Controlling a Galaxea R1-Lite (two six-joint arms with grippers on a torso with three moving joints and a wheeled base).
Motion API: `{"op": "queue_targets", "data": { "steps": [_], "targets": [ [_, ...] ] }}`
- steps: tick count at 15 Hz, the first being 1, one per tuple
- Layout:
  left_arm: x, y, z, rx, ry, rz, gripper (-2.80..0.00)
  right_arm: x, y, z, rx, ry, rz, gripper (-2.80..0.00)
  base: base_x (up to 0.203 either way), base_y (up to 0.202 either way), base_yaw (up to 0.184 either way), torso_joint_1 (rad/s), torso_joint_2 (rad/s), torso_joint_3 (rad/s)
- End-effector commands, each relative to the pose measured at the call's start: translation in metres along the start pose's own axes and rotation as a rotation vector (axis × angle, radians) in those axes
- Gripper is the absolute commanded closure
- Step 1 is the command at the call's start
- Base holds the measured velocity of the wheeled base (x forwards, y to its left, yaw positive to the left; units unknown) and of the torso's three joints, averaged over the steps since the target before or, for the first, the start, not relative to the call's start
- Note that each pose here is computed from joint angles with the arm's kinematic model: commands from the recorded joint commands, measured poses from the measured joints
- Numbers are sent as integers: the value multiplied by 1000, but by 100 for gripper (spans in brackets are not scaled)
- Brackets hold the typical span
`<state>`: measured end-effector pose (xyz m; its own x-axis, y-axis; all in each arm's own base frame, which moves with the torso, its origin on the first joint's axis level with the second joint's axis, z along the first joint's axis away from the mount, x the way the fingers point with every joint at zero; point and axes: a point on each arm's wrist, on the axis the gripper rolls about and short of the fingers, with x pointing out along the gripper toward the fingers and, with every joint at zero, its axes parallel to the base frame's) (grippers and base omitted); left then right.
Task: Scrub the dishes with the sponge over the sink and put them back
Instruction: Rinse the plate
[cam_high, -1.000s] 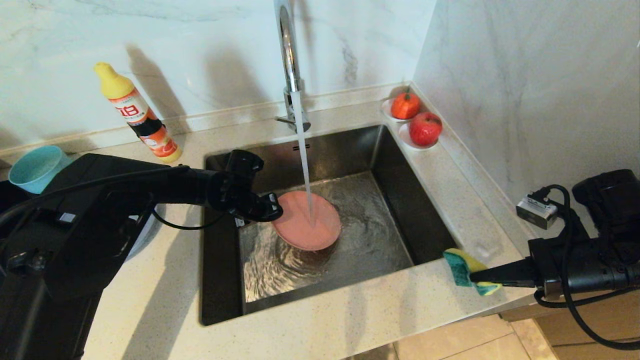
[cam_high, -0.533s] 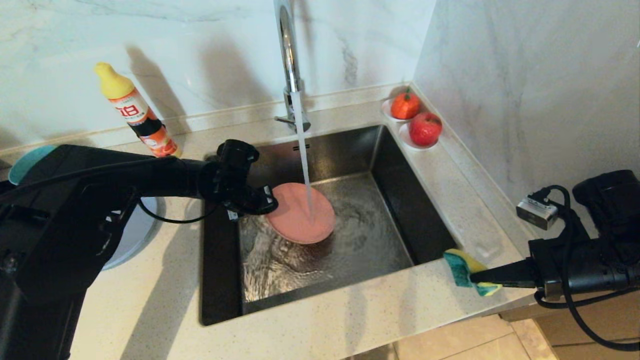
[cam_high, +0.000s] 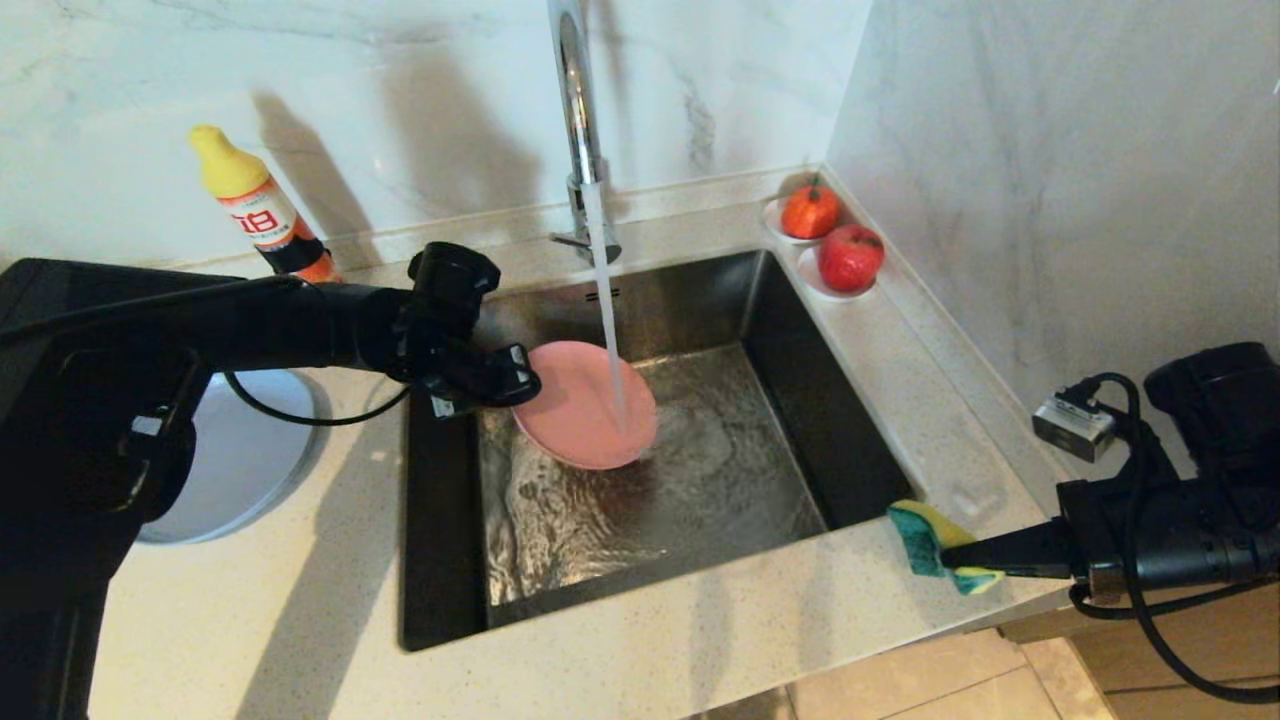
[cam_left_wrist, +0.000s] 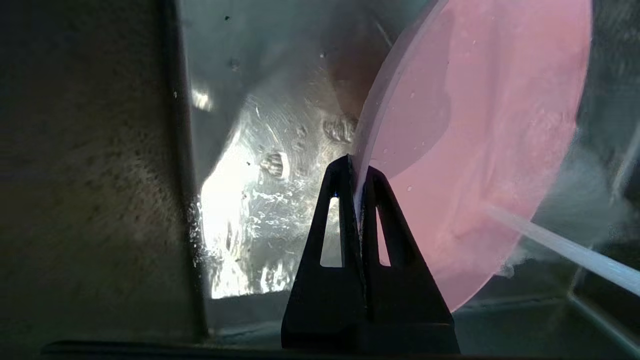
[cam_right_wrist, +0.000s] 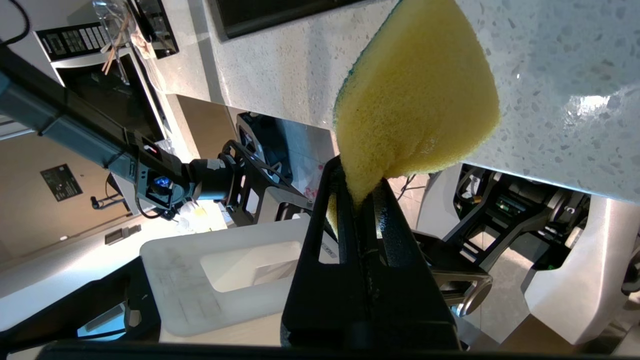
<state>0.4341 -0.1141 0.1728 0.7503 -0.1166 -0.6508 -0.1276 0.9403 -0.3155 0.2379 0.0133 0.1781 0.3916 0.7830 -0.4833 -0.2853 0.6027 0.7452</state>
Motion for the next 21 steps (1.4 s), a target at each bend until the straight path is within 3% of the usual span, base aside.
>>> {"op": "queue_targets", "data": {
  "steps": [1,8,12,21],
  "targets": [
    [-19,-3,9,-2,-49,2,0,1,-2,-2,11,9,3,0,0,0,0,0,0,0],
    [-49,-6,21,1,-111,-7,0,1,-3,-6,21,13,-3,0,0,0,0,0,0,0],
    [-70,-10,25,41,-174,54,0,-3,-1,-7,19,1,-6,0,0,0,0,0,0,0],
    [-121,-1,18,68,-204,59,0,-15,10,-13,1,-28,-10,0,0,0,0,0,0,0]
  ]
}}
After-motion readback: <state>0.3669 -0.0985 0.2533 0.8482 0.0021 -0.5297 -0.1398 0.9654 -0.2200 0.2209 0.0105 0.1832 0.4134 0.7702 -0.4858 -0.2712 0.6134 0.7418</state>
